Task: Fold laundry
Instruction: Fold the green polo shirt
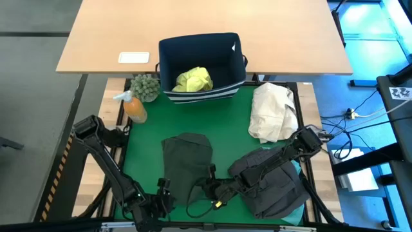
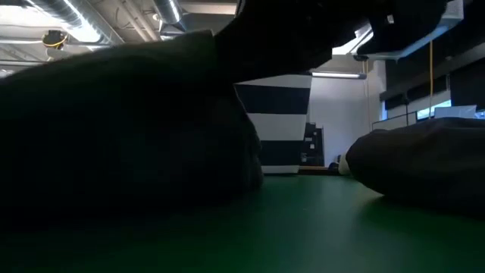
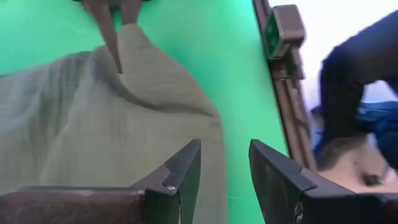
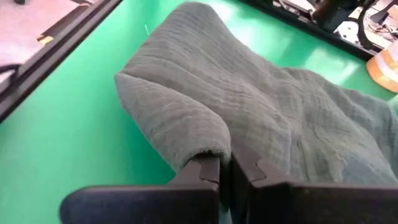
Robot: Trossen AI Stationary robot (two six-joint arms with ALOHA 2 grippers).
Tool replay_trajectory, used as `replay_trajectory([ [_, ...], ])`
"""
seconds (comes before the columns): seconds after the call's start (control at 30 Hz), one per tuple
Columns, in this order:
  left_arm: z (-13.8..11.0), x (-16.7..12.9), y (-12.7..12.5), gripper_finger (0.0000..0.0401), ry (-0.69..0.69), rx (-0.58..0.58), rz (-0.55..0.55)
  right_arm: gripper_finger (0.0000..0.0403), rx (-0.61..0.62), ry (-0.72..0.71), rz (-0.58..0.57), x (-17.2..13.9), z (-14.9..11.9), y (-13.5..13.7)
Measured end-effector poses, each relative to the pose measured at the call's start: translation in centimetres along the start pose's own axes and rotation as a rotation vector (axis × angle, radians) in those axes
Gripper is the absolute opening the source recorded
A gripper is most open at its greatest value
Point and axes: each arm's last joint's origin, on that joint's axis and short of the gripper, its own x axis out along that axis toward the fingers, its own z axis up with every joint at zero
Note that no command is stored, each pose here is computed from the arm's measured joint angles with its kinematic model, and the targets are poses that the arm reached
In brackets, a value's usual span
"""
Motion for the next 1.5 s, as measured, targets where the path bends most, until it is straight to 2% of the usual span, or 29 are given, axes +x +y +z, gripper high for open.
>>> replay_trajectory([
  [0.1,0.0,0.5,0.4,0.0131,0.010,0.032,0.031,0.0002,0.000,0.002,0.000,0.0,0.0,0.0],
  [0.27,0.5,1.0,1.0,0.0144,0.041,0.019,0.011,0.0001,0.047,0.007,-0.003,0.0,0.0,-0.2],
  [0.43,0.4,1.1,0.6,0.0183,0.060,-0.001,-0.043,0.0001,0.075,0.009,-0.011,0.2,-0.1,-0.5],
  [0.57,-0.4,1.0,-0.3,0.0223,0.076,0.029,-0.065,0.0001,0.080,0.014,-0.015,0.2,-0.1,-0.7],
  [0.67,-1.1,0.9,-0.9,0.0247,0.070,0.057,-0.052,0.0001,0.089,0.012,-0.015,0.3,-0.1,-0.8],
  [0.83,-1.9,2.5,-1.3,0.0272,0.084,0.103,-0.004,0.0001,0.133,0.015,-0.018,0.5,-0.2,-1.3],
  [1.17,-3.0,3.7,-1.3,0.0283,0.115,0.113,0.083,0.0001,0.147,0.016,0.003,0.6,-0.2,-1.5],
  [1.37,-3.9,3.5,-0.5,0.0283,0.188,0.151,0.162,0.0001,0.151,0.016,0.000,0.7,-0.2,-1.6],
  [1.5,-4.4,4.5,-0.6,0.0283,0.217,0.166,0.176,0.0001,0.173,0.018,-0.008,0.8,-0.2,-2.0],
])
